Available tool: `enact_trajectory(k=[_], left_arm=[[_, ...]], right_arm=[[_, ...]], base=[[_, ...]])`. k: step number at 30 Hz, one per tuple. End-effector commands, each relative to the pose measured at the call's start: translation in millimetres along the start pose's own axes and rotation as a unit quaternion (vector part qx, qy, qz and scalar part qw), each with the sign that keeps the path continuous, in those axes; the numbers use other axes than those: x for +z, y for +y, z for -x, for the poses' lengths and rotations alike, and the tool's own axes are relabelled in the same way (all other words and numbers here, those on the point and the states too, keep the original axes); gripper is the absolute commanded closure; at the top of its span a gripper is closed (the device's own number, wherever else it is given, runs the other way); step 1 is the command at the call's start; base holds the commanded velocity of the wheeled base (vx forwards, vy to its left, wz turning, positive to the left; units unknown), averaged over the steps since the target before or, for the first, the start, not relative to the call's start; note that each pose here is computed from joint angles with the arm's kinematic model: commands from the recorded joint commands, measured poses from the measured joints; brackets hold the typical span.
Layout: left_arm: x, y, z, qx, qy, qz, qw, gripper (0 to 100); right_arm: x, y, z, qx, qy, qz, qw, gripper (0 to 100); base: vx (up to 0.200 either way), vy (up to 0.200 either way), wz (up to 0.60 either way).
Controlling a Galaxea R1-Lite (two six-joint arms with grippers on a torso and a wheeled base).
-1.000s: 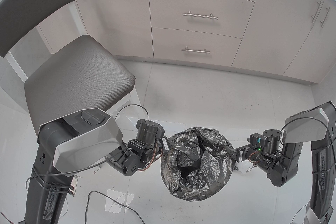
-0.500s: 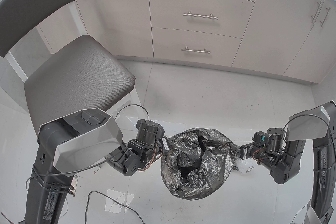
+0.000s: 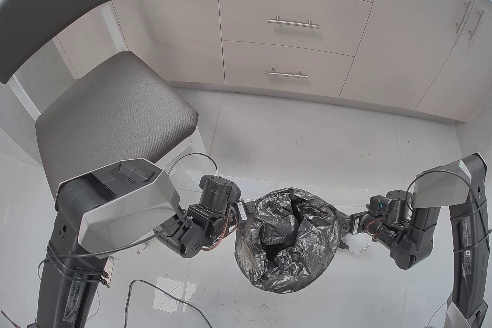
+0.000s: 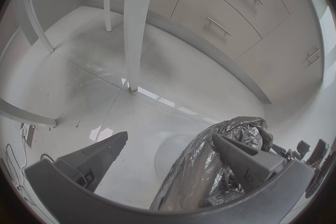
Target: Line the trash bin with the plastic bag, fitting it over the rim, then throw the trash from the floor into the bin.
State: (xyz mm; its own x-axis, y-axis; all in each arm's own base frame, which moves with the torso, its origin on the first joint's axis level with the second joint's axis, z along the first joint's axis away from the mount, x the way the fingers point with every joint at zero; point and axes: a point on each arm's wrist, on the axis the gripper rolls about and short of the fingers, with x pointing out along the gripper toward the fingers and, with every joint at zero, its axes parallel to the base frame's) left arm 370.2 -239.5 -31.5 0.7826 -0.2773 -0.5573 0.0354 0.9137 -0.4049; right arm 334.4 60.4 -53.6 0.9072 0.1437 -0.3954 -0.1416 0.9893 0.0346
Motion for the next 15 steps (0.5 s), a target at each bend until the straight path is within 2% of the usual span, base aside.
enact_trajectory(k=[1, 7, 15], left_arm=[[-0.2, 0.2, 0.1, 0.0, 0.0, 0.0, 1.0, 0], [-0.2, 0.2, 0.1, 0.0, 0.0, 0.0, 1.0, 0], [-0.9, 0.9, 0.8, 0.001, 0.001, 0.0, 1.0, 0]], right_arm=[[-7.6, -1.0, -7.1, -0.001, 0.0, -0.009, 1.0, 0], [-11.9, -1.0, -14.9, 0.001, -0.002, -0.039, 0.9992, 0], [-10.9, -10.4, -16.8, 0.003, -0.004, -0.057, 0.9984, 0]], base=[[0.0, 0.0, 0.0], [0.0, 0.0, 0.0], [0.0, 0.0, 0.0]])
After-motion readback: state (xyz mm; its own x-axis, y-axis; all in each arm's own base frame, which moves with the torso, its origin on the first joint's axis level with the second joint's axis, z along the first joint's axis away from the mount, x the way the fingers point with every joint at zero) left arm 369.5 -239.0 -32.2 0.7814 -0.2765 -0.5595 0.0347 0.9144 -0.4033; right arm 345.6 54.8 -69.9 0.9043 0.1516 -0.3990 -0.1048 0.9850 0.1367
